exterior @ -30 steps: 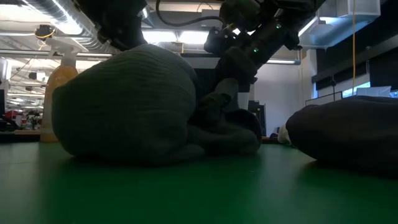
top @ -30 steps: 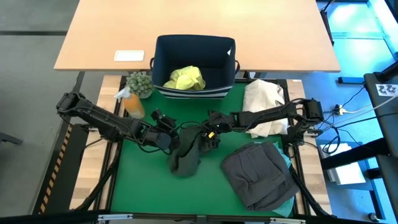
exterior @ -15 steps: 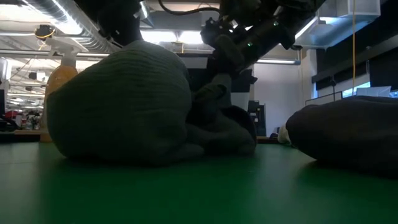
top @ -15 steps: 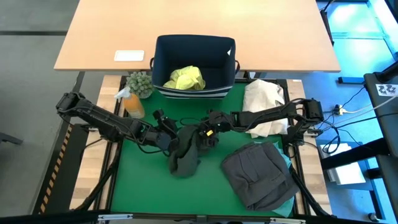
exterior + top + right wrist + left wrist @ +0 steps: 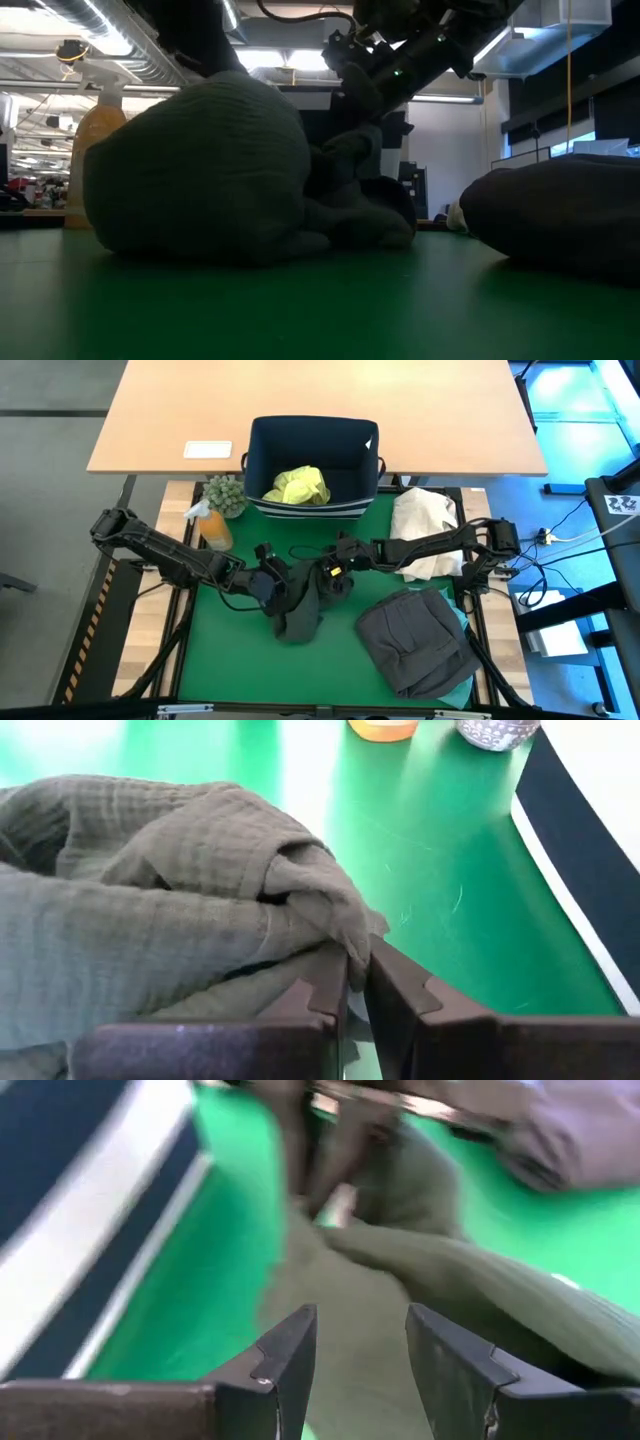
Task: Fold laundry
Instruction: Fold the green polo shirt
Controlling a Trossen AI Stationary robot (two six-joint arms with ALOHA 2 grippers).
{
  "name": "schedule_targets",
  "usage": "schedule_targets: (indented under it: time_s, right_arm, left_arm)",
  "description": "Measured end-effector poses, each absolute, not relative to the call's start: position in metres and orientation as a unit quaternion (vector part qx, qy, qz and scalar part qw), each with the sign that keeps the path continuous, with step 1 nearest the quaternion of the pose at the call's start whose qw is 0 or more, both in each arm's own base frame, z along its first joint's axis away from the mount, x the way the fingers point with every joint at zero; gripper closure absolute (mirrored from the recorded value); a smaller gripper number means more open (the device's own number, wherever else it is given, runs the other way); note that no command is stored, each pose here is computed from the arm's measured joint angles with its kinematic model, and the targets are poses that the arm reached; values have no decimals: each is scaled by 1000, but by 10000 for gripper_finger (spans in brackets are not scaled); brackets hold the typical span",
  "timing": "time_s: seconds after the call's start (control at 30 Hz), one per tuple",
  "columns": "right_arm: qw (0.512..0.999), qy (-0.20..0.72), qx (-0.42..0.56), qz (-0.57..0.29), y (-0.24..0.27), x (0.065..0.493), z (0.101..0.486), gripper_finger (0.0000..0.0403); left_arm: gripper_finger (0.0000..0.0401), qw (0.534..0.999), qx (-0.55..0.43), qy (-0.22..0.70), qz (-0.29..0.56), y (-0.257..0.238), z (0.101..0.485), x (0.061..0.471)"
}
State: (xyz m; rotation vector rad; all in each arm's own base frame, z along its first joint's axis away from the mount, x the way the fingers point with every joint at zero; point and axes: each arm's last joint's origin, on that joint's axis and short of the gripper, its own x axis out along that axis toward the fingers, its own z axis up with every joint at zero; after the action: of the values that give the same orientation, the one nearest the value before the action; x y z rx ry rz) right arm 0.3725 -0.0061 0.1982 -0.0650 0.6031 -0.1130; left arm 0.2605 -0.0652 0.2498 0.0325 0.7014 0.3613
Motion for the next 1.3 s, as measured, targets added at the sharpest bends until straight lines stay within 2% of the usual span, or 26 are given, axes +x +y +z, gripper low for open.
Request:
schedule_targets:
  time_s: [0.13, 0.27, 0.37, 0.47, 0.73, 0.87, 1.0, 1.17, 1.3]
  right_arm:
    - [957, 282, -33, -54, -6, 375, 199, 370]
    - [957, 282, -62, -30, -5, 375, 199, 370]
    - [958, 282, -56, -2, -3, 375, 199, 356]
    - [957, 283, -50, 23, 0, 375, 198, 315]
    - [957, 285, -55, 14, 2, 375, 198, 146]
    - [958, 283, -54, -5, 1, 375, 198, 82]
    - [959, 279, -55, -7, 1, 376, 199, 53]
    - [959, 278, -58, -17, 0, 376, 199, 48]
    - [960, 274, -57, -17, 0, 377, 200, 47]
  left_arm:
    - [251, 922, 17, 356, 149, -67, 246, 262]
    - [251, 923, 59, 352, 144, -67, 246, 265]
    - [247, 922, 71, 354, 142, -68, 246, 265]
    - [241, 922, 71, 355, 139, -69, 246, 264]
    - [226, 929, 37, 355, 101, -73, 246, 265]
    - [225, 941, 20, 331, 65, -80, 251, 268]
    - [225, 944, 17, 325, 53, -84, 252, 268]
    - [225, 952, -8, 304, -8, -94, 257, 271]
    - [224, 955, 4, 297, 13, -94, 257, 271]
